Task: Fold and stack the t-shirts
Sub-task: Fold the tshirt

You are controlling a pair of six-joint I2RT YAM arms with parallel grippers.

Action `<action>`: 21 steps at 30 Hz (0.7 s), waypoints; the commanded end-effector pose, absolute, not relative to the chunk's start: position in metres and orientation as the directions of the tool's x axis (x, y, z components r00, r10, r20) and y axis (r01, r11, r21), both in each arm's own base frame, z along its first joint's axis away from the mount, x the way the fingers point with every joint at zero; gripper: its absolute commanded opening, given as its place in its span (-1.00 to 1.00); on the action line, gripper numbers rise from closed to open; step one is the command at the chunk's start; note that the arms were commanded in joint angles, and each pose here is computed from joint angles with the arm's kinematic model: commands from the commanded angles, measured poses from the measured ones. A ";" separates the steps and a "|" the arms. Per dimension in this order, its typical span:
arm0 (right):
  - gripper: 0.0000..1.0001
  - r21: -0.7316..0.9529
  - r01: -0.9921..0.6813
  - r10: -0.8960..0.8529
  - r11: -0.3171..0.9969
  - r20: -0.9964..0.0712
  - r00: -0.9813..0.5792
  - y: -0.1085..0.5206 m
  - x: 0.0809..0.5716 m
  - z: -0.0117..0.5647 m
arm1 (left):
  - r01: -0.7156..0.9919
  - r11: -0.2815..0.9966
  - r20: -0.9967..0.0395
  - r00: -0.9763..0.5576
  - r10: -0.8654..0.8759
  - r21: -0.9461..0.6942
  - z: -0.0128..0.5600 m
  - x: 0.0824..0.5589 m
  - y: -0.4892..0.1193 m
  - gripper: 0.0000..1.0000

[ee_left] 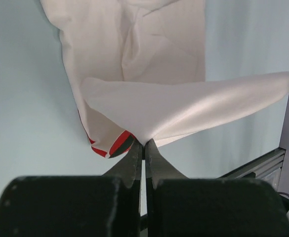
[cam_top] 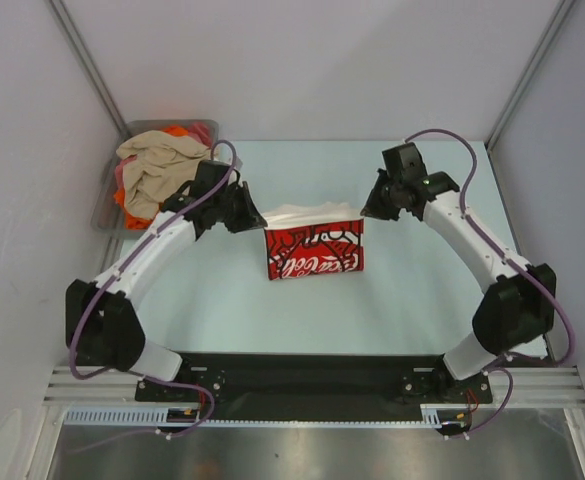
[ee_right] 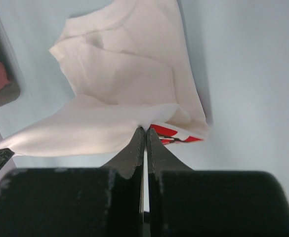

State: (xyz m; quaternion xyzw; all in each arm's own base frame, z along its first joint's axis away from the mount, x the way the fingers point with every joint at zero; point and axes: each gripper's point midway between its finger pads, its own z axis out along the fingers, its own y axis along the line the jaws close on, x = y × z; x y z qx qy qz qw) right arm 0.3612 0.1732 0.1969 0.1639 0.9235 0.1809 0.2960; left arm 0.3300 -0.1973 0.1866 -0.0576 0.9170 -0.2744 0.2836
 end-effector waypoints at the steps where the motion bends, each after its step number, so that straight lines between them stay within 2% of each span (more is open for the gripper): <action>1: -1.00 0.406 0.151 0.377 0.901 -0.564 -0.735 0.162 0.399 0.211 | 0.047 0.863 -0.539 -0.797 -0.271 -0.503 0.197 0.362 -0.179 -0.99; 9: -1.00 0.394 0.129 0.339 0.910 -0.527 -0.779 0.181 0.449 0.181 | -0.041 0.859 -0.463 -0.829 -0.315 -0.511 0.159 0.407 -0.167 -0.99; 21: -1.00 0.411 0.157 0.353 0.898 -0.459 -0.816 0.188 0.491 0.137 | -0.135 0.846 -0.369 -0.856 -0.362 -0.516 0.105 0.457 -0.163 -0.99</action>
